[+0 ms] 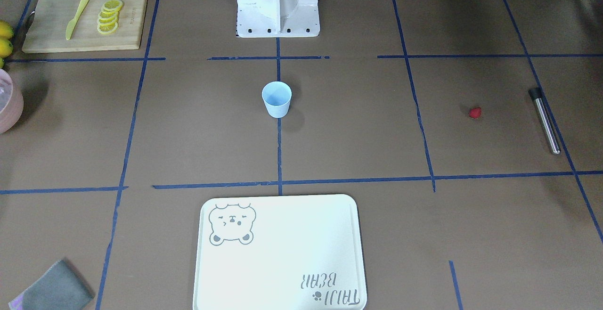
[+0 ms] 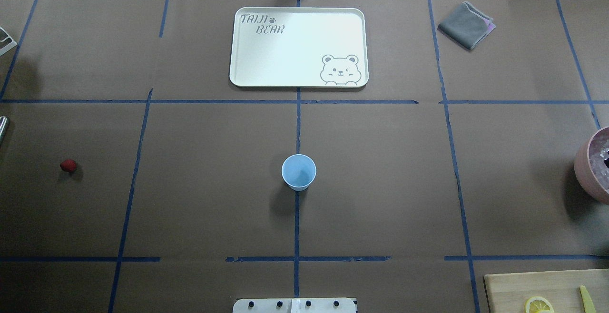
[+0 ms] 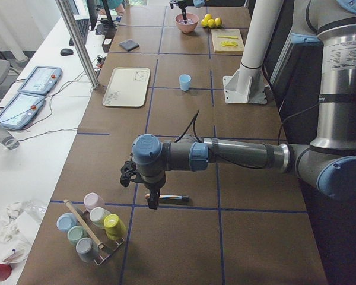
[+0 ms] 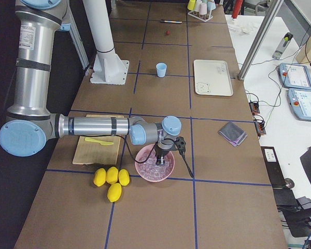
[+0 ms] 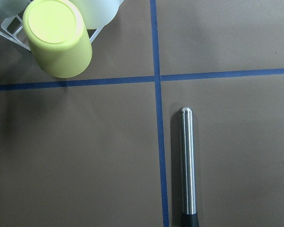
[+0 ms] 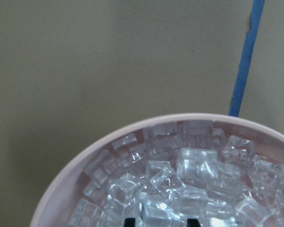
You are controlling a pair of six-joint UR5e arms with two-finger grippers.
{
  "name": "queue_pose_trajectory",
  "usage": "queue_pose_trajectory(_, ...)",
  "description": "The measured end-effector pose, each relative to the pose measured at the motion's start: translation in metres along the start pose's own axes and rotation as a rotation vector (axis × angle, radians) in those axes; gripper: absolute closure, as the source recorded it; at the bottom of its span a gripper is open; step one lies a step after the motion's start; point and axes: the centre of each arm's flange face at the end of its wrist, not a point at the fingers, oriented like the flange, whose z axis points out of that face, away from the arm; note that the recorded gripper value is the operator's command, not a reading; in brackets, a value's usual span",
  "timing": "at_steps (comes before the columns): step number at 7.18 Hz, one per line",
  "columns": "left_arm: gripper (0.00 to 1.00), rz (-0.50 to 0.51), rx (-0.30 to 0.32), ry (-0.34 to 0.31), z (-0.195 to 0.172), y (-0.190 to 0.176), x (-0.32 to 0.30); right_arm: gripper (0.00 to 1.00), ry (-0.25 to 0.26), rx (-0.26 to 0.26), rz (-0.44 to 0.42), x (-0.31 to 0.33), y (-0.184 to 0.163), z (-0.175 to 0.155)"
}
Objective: Mash ice and strawberries in cup
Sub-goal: 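Grasp one clear ice cube from the bowl with the right gripper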
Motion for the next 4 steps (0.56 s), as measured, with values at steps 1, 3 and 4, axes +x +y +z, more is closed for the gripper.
queue_pose_trajectory(1,0.0,0.001,0.0,0.0,0.0,0.0,0.0,0.97,0.0,0.001,-0.001,-0.001,0.0,-0.001)
queue_pose_trajectory(3,0.0,0.001,0.0,0.0,0.0,0.0,0.0,0.99,-0.003,0.01,-0.006,-0.003,-0.002,-0.004)
queue_pose_trajectory(4,0.0,0.001,0.0,0.0,0.0,0.0,0.0,1.0,-0.005,0.029,-0.006,-0.002,-0.003,-0.013)
